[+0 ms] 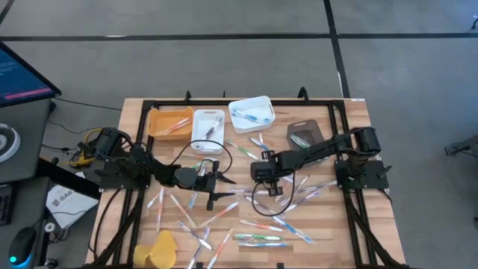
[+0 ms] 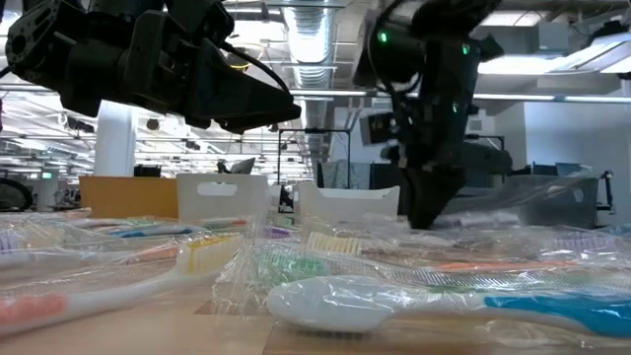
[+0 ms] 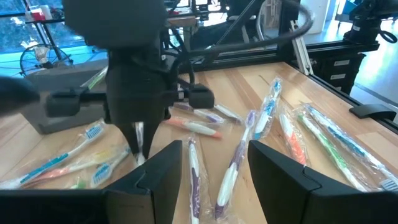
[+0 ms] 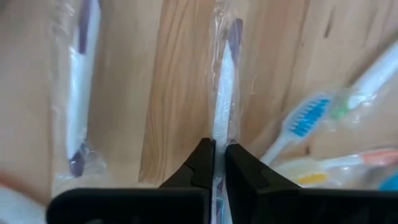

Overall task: Pick & Place Toothbrushes
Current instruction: Put the purple toothbrush into the left white bin

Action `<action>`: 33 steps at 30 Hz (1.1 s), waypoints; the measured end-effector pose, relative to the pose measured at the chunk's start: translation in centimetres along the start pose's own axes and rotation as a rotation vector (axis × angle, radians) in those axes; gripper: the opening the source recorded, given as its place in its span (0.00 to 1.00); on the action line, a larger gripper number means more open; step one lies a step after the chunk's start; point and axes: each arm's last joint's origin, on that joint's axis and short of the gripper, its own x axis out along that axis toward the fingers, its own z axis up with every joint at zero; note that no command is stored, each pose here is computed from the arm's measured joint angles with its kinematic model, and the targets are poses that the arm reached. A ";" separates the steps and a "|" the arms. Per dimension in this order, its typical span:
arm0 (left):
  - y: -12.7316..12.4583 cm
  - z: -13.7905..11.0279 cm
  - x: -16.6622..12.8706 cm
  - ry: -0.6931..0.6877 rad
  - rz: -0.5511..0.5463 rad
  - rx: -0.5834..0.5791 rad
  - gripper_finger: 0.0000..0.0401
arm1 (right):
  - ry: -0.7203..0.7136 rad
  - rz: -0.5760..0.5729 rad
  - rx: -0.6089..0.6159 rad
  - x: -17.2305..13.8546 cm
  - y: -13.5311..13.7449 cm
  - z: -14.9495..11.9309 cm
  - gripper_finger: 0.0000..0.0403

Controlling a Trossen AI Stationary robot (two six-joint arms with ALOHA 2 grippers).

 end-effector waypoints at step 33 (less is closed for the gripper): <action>0.0 0.0 0.0 -0.002 0.000 0.000 0.44 | -0.284 -0.392 -0.176 -11.1 13.0 3.5 0.03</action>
